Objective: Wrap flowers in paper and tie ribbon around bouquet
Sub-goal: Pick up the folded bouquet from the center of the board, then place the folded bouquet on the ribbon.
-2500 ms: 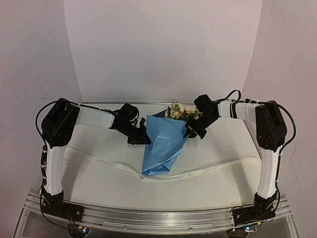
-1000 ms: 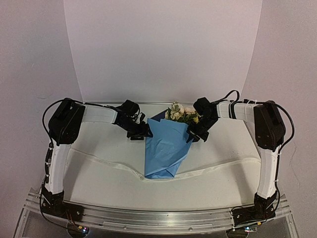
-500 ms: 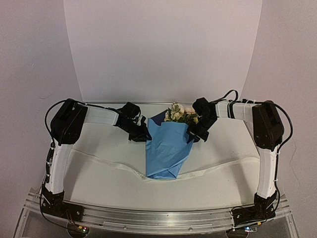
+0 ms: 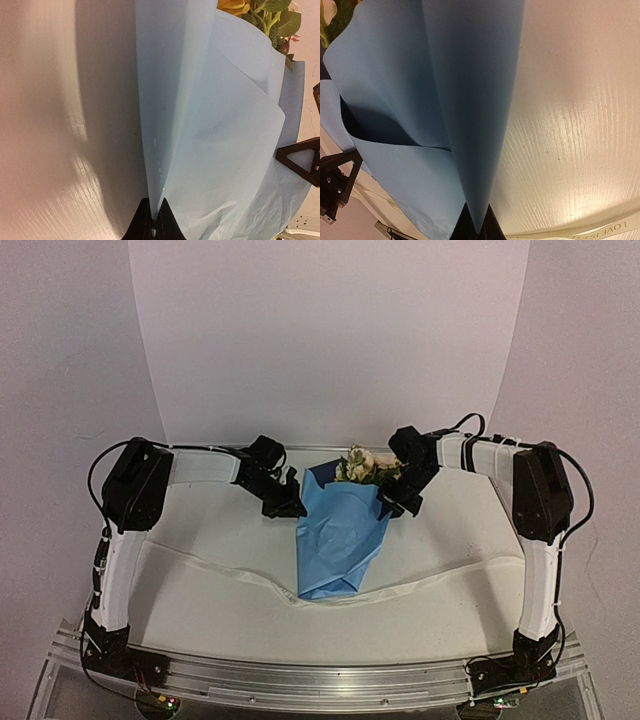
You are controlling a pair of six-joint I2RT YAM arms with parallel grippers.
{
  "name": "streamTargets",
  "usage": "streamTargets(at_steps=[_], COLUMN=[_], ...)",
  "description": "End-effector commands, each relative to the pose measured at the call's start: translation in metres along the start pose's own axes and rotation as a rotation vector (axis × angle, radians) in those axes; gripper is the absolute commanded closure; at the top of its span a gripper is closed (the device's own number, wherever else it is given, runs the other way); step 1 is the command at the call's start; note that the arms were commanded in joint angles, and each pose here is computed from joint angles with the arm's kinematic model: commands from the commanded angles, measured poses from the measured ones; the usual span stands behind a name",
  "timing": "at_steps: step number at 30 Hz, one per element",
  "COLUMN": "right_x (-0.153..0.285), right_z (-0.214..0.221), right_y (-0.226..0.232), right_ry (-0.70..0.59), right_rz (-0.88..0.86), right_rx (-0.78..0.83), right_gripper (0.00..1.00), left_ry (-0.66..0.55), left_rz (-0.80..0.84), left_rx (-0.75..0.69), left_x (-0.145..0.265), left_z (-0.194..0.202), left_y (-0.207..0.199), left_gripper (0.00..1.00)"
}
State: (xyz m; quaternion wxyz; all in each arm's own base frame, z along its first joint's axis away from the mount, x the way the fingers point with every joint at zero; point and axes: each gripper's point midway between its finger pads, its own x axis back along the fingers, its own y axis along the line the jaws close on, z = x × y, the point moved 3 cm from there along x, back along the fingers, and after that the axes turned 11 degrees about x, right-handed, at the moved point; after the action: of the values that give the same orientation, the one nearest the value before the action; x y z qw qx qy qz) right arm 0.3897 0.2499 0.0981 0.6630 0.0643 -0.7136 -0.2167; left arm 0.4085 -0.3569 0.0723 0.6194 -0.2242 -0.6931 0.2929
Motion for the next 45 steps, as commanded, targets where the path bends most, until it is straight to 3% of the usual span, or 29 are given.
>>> streamTargets(at_steps=[1,28,45], right_x=[0.017,0.027,0.017], right_z=[-0.002,0.02,0.059], right_y=[0.009,0.018,0.016], right_ry=[-0.028,0.021,0.037], right_rz=[-0.003,-0.023,0.035], right_rx=[0.0,-0.036,0.015], right_gripper=[1.0,1.0,1.0], left_ry=[-0.004,0.03,0.019], left_rz=[0.058,0.059,0.042], left_rx=[-0.01,0.022,0.04], left_x=[0.019,0.044,0.058], left_z=[-0.004,0.011,0.051], left_y=[-0.027,-0.031,-0.015], left_gripper=[0.98,1.0,1.0])
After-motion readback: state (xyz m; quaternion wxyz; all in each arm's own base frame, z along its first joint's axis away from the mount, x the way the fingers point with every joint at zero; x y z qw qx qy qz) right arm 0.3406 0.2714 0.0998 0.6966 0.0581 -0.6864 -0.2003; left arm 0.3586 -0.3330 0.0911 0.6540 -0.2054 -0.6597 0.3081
